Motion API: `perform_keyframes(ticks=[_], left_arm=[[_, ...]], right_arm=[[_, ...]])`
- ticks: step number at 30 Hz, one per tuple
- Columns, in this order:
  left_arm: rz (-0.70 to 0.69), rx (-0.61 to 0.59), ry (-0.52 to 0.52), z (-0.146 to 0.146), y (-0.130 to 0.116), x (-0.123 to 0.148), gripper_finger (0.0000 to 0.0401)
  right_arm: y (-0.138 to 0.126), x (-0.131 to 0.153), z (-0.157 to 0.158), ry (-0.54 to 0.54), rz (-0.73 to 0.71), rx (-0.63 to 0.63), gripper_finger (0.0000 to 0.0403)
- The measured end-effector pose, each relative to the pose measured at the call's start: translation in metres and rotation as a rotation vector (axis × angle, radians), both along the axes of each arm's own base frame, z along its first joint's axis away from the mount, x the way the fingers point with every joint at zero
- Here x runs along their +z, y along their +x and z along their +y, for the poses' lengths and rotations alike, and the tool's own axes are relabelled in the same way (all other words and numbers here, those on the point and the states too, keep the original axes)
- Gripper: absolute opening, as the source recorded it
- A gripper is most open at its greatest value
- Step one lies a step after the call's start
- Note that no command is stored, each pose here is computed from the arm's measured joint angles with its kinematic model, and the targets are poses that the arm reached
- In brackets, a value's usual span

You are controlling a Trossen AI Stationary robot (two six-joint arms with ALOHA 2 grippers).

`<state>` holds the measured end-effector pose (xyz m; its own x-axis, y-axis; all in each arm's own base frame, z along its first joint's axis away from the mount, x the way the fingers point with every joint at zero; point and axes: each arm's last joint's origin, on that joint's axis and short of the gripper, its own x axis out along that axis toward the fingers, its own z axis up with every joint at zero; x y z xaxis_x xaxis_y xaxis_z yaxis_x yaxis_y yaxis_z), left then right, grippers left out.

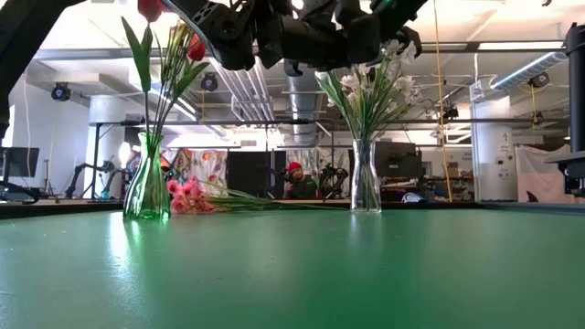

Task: Sort flowers into vase by color
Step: Put the white flower into the transparent vase

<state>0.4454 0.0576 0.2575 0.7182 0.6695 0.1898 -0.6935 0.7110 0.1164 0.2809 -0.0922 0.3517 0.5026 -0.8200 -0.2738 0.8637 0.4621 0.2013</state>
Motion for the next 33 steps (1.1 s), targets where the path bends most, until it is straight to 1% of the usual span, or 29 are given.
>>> perform_keyframes(ticks=[8,17,20,25,31,33], left_arm=[[0.000,-0.001,-0.001,0.000,0.000,0.000,0.0001],[0.003,-0.001,-0.002,-0.001,0.000,-0.001,0.0001],[0.004,-0.002,0.000,-0.001,0.000,-0.001,0.0010],[0.014,-0.005,0.009,-0.003,0.000,-0.001,0.0050],[0.010,-0.016,0.010,-0.009,0.000,0.003,0.0128],[0.002,0.002,0.004,-0.011,-0.002,0.006,0.0154]], right_arm=[[0.000,0.002,-0.001,-0.017,-0.004,0.000,0.0362],[-0.001,0.020,-0.001,-0.058,-0.019,0.013,0.0362],[-0.001,0.025,-0.001,-0.067,-0.024,0.017,0.0362],[-0.002,0.027,0.000,-0.079,-0.007,0.024,0.0362],[-0.002,0.027,0.000,-0.081,0.010,0.026,0.0362],[-0.003,0.027,0.000,-0.080,0.014,0.027,0.0362]])
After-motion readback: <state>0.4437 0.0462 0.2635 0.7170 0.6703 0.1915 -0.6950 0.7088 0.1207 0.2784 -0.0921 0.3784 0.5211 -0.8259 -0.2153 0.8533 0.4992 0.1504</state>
